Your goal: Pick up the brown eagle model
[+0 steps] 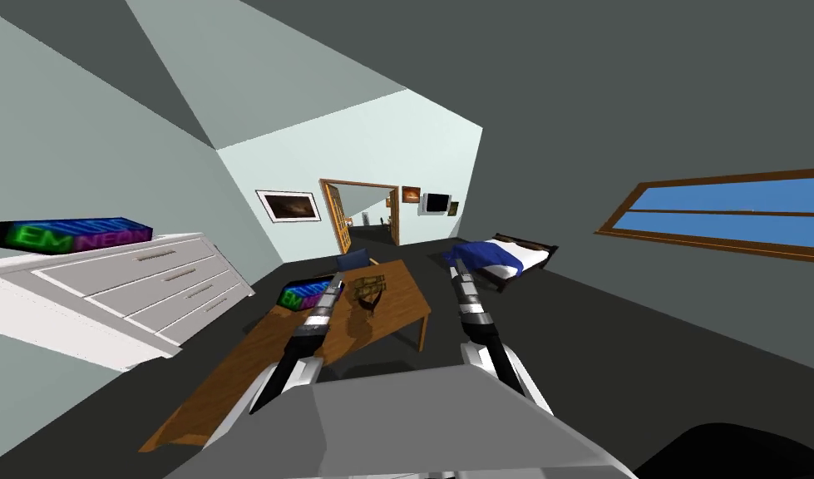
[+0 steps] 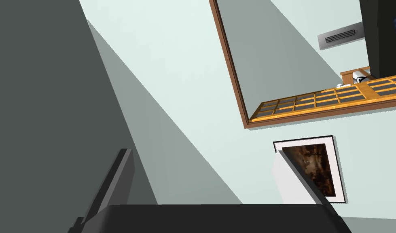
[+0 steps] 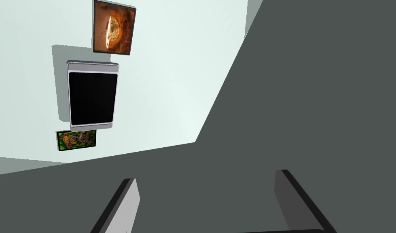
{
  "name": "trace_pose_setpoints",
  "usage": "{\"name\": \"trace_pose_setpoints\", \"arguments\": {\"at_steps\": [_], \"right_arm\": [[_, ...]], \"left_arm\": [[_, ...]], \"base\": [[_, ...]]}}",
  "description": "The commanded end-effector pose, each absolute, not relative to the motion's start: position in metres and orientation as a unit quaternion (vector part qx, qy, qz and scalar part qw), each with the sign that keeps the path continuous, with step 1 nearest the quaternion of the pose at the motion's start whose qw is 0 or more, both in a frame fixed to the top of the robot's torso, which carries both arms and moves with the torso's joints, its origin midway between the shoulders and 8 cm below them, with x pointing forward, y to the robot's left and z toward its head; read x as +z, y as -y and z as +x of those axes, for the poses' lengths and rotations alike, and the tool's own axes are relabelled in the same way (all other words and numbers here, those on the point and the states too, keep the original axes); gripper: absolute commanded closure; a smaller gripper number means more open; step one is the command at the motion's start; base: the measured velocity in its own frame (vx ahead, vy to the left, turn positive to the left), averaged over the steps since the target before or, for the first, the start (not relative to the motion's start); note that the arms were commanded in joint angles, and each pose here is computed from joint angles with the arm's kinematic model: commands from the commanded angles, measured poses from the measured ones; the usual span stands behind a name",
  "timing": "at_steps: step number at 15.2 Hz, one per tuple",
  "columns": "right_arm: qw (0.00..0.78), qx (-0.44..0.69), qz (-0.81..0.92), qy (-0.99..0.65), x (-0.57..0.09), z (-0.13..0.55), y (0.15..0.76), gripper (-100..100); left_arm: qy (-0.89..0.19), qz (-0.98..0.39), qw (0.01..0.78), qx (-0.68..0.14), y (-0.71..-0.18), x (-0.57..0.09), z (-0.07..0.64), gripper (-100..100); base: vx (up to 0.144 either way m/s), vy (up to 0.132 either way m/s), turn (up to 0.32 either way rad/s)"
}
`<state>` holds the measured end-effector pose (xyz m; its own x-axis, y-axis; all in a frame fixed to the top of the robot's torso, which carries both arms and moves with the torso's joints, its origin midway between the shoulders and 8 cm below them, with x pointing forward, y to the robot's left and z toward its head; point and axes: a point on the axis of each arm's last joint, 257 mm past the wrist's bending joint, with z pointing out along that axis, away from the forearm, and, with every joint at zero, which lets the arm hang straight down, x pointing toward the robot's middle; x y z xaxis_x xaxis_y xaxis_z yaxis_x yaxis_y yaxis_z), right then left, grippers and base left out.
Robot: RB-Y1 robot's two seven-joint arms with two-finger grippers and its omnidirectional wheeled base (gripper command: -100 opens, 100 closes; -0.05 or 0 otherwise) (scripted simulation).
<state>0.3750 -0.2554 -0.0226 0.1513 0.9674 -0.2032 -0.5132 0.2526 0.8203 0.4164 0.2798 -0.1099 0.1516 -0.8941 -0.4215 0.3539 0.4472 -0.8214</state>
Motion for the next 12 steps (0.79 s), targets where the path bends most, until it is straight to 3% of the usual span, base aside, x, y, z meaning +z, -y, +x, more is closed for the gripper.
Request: {"name": "trace_pose_setpoints", "arguments": {"at_steps": [1,12], "right_arm": [[0.696,0.532,0.302,-0.376,-0.023,0.375,0.255,0],[0.696,0.532,0.302,-0.376,-0.023,0.375,0.255,0]], "left_arm": [[-0.495,-0.295,0.696,-0.428,-0.289,-0.128,0.422,-100],[-0.574,-0.367,0.646,-0.345,-0.339,-0.232,0.447,-100]], "base": [[-0.036,0.036,-0.205],[-0.022,0.029,-0.177]]}}
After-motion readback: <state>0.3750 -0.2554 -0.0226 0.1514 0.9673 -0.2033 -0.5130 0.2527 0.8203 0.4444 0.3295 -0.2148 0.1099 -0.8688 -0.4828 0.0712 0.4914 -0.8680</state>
